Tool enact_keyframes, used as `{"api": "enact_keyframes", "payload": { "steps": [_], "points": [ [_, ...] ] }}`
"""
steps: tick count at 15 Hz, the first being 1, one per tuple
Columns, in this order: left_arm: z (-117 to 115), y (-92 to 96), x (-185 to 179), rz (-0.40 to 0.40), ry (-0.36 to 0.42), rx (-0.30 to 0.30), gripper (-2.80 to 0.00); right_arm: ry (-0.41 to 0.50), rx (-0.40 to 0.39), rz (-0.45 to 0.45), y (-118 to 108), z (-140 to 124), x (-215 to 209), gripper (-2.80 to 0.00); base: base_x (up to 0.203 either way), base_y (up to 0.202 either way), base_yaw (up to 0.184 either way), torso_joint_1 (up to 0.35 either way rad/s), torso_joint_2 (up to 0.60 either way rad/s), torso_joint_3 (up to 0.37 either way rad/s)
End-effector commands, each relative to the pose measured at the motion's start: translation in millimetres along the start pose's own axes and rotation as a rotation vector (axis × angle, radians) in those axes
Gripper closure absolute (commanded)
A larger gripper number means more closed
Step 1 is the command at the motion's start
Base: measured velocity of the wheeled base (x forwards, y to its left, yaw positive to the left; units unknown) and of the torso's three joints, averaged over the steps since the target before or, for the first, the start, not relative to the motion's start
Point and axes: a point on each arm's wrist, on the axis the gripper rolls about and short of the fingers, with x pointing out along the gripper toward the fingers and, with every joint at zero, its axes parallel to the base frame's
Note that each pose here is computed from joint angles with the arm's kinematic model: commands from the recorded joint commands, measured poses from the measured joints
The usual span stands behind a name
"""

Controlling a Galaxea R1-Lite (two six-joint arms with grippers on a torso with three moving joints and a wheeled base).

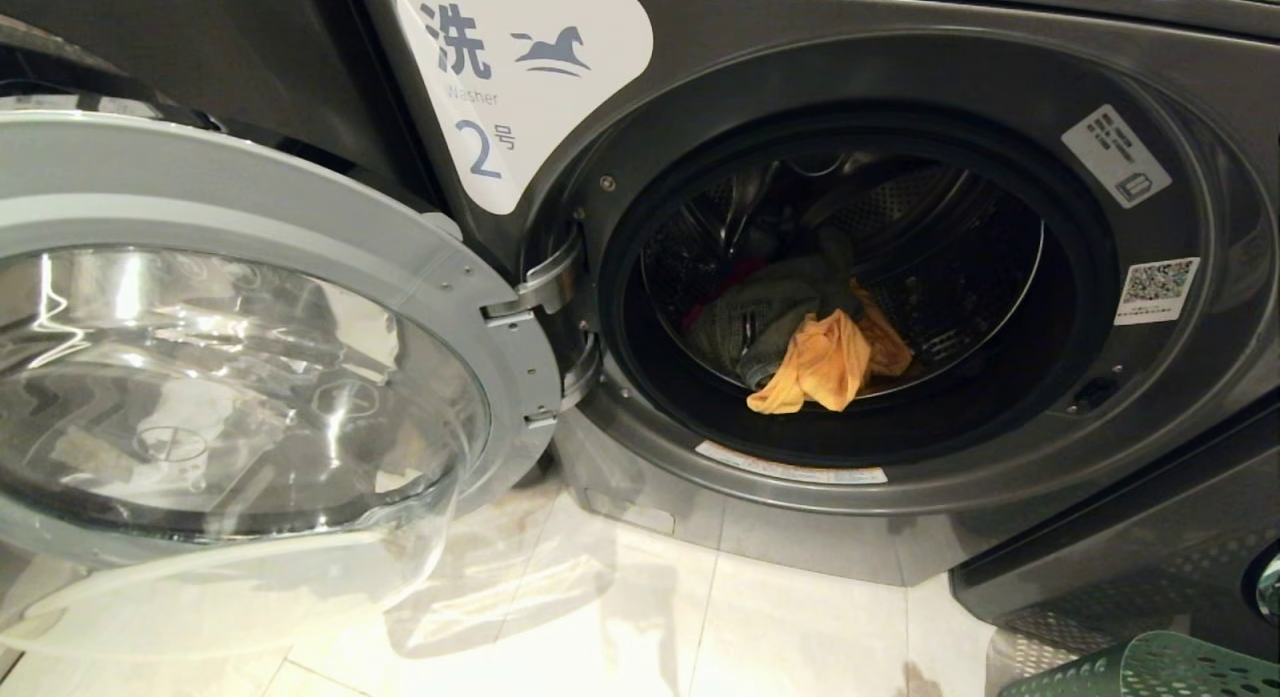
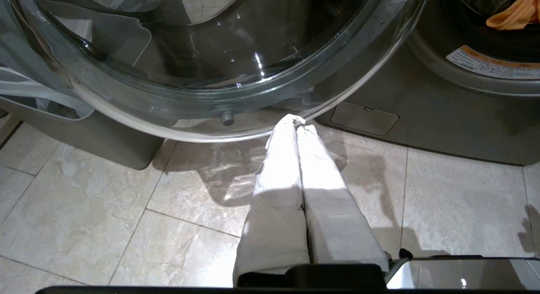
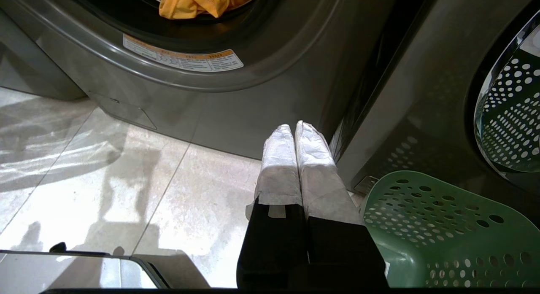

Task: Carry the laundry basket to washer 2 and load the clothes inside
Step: Close the washing machine door with the left hand

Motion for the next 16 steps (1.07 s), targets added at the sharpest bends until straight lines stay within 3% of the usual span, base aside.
{"api": "enact_keyframes", "payload": {
  "steps": [1,16],
  "points": [
    [0.1,0.0,0.1,0.0,0.001,0.0,0.0,0.003,0.0,0.001,0.0,-0.4,0.2,0.0,0.0,0.0,0.0,0.002,0.0,0.082],
    [0.1,0.0,0.1,0.0,0.001,0.0,0.0,0.003,0.0,0.001,0.0,-0.4,0.2,0.0,0.0,0.0,0.0,0.002,0.0,0.195]
  ]
}}
